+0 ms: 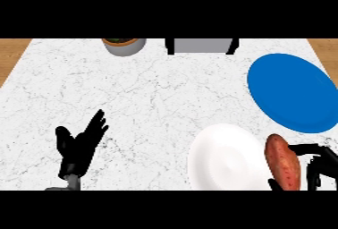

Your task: Pick the sweet potato from the plate and place it in the plate

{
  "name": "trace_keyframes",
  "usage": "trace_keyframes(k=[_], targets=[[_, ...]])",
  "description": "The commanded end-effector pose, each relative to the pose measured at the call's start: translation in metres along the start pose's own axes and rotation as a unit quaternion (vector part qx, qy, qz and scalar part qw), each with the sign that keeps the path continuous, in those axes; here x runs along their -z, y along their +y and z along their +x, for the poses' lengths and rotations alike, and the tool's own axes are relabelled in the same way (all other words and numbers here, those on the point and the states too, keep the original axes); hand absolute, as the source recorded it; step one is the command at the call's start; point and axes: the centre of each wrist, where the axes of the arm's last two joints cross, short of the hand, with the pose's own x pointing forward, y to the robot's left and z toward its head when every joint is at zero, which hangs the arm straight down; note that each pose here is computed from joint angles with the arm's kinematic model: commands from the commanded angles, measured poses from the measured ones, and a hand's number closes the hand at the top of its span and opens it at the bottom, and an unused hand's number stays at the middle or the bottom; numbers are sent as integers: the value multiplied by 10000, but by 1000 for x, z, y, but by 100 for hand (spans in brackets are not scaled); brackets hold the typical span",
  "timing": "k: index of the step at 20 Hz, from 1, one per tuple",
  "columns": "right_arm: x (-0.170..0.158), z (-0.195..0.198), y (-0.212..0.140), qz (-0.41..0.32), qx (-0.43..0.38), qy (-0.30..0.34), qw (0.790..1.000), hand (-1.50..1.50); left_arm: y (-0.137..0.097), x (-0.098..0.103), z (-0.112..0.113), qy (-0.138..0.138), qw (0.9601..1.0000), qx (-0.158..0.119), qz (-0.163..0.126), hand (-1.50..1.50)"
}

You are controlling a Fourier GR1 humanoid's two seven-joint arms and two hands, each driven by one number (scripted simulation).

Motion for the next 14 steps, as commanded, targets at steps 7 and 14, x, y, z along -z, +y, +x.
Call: trace_keyframes(k=[7, 14], targets=[[76, -92, -40, -1288, -256, 205, 9911, 150, 3, 6, 4, 43, 9999, -8, -120, 0], [148, -137, -46, -1466, -291, 216, 9885, 150, 6, -8, -12, 101, 9999, 54, -100, 0]])
